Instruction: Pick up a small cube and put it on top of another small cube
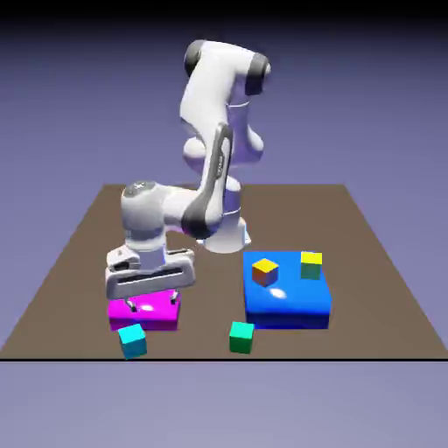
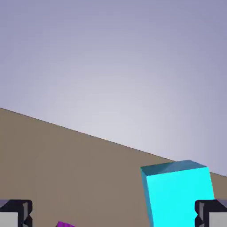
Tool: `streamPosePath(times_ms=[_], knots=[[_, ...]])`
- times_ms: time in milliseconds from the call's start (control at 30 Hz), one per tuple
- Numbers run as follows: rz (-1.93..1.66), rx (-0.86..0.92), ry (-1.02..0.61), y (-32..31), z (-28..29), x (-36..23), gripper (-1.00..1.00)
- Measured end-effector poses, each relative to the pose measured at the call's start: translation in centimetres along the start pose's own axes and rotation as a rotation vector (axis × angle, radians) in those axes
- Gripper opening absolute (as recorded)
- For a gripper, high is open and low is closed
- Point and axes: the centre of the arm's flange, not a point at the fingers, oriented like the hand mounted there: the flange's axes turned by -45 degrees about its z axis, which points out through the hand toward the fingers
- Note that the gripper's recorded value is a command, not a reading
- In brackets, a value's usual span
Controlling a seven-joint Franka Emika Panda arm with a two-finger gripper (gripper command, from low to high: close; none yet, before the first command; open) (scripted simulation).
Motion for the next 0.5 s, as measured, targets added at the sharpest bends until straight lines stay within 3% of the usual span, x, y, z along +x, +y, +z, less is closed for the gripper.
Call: streamPosePath(times_ms=[200, 300, 333, 400, 500], knots=[[-0.099, -0.014, -0.087, 3.2, 2.1, -0.1, 0.00], [-0.100, -0.015, -0.086, 3.4, 7.7, -0.4, 0.00], [-0.099, -0.014, -0.087, 3.3, 9.1, -0.6, -1.00], [-0.099, -0.013, -0.087, 3.3, 9.1, -0.6, -1.00], [-0.100, -0.014, -0.086, 3.3, 3.5, -0.1, -1.00]])
